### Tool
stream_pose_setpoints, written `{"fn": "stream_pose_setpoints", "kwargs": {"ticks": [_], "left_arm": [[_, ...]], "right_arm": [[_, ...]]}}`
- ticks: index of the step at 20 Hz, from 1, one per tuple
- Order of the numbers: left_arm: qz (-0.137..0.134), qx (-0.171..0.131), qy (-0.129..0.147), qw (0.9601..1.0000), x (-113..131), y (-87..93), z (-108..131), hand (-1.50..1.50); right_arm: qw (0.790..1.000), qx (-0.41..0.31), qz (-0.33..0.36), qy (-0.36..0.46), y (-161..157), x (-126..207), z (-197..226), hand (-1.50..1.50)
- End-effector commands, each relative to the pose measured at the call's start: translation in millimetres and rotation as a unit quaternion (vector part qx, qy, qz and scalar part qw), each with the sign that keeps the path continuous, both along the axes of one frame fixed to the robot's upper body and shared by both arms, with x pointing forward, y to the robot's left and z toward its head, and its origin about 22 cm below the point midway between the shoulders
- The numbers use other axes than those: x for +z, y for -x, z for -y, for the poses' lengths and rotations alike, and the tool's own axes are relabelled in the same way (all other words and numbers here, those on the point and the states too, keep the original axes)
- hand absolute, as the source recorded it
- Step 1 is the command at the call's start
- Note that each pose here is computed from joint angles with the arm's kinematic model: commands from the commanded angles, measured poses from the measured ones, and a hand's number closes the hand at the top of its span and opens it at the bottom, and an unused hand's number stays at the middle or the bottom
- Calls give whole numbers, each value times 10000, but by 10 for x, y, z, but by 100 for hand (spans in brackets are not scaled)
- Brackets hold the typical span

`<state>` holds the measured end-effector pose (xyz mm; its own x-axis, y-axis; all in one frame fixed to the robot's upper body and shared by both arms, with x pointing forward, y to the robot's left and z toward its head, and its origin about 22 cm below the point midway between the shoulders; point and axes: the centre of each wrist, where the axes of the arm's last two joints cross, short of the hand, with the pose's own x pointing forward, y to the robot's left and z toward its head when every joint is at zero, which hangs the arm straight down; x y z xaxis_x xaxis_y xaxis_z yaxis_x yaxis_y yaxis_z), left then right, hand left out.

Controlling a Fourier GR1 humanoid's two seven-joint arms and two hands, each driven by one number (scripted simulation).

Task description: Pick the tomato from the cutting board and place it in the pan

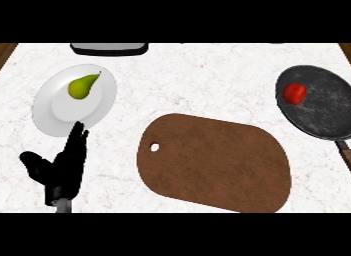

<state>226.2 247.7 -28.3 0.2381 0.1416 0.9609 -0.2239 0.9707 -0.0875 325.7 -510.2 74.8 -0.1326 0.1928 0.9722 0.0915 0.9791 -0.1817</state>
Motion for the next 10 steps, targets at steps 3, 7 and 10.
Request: {"fn": "stream_pose_setpoints", "kwargs": {"ticks": [3,7,10], "left_arm": [[-351,35,58,9994,-102,-89,8,0],[-378,0,96,9992,-215,112,-89,0],[-369,67,102,9992,-208,64,12,0]], "right_arm": [[9997,198,106,-33,245,-195,111,-150],[9998,165,4,60,285,23,253,-150],[10000,-90,-2,29,361,-254,159,-150]]}}
